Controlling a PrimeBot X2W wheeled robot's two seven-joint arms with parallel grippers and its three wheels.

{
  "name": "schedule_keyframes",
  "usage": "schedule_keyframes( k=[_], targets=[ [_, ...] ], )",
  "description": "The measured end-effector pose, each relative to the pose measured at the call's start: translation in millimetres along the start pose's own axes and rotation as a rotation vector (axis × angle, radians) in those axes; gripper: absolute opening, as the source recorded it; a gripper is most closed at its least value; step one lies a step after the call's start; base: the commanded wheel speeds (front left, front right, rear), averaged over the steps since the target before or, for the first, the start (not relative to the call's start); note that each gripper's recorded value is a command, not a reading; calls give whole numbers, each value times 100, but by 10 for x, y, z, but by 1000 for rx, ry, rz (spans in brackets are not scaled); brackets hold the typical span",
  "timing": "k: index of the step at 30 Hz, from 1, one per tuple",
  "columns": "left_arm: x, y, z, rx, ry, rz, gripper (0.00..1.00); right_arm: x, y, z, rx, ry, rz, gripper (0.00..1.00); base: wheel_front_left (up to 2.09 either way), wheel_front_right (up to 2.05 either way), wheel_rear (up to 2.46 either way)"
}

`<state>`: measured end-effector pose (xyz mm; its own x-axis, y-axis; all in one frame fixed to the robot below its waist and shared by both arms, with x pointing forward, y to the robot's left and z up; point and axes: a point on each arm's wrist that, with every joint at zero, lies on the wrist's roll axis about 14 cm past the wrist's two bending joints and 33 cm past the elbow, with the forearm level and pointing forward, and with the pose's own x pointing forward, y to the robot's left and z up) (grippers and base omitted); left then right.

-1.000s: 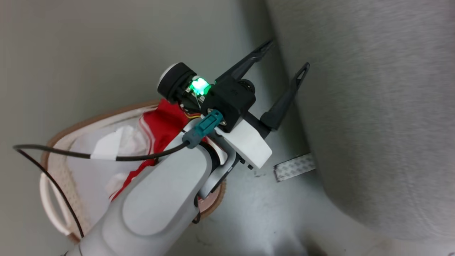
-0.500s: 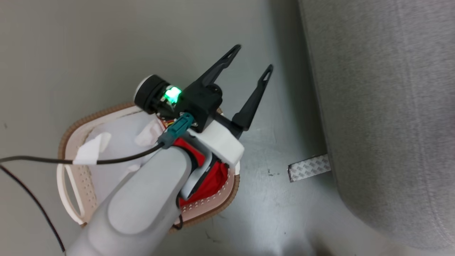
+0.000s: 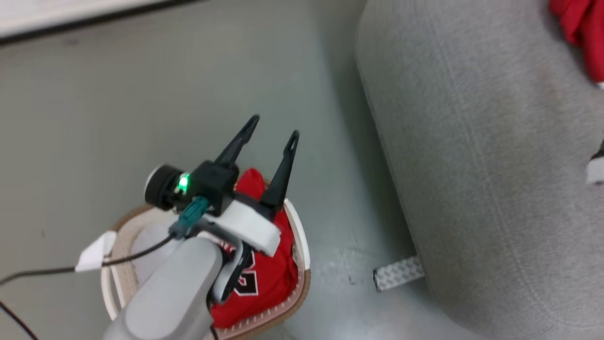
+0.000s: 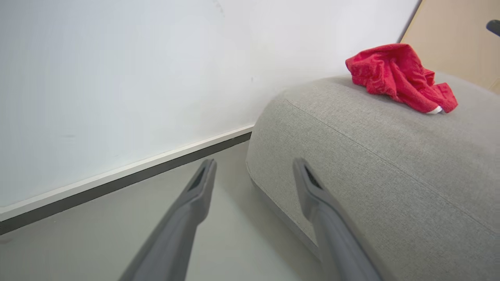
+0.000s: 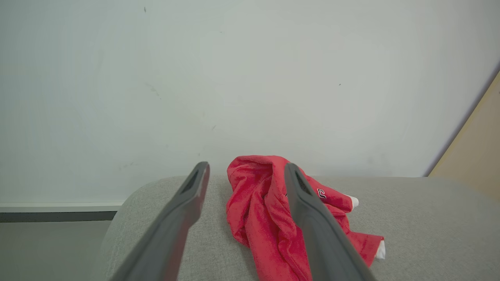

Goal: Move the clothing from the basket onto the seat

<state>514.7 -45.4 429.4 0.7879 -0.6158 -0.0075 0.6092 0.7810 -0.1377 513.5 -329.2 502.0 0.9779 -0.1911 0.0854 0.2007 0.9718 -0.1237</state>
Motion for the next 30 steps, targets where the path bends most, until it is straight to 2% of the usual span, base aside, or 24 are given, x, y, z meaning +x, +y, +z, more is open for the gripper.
schedule_keyframes(
  k=[9,14,23,30],
  targets=[
    [-511,134,420,26,-50,158,100,-548,350,273,73,-33,91,100,0,0,0],
    [-853,302,718,45,-111,273,100,-776,636,295,119,-27,165,100,0,0,0],
    [-1613,540,872,74,-138,460,100,-1112,1116,285,210,-4,260,100,0,0,0],
    [-2028,622,950,77,-166,563,100,-1325,1445,213,240,37,329,100,0,0,0]
  ],
)
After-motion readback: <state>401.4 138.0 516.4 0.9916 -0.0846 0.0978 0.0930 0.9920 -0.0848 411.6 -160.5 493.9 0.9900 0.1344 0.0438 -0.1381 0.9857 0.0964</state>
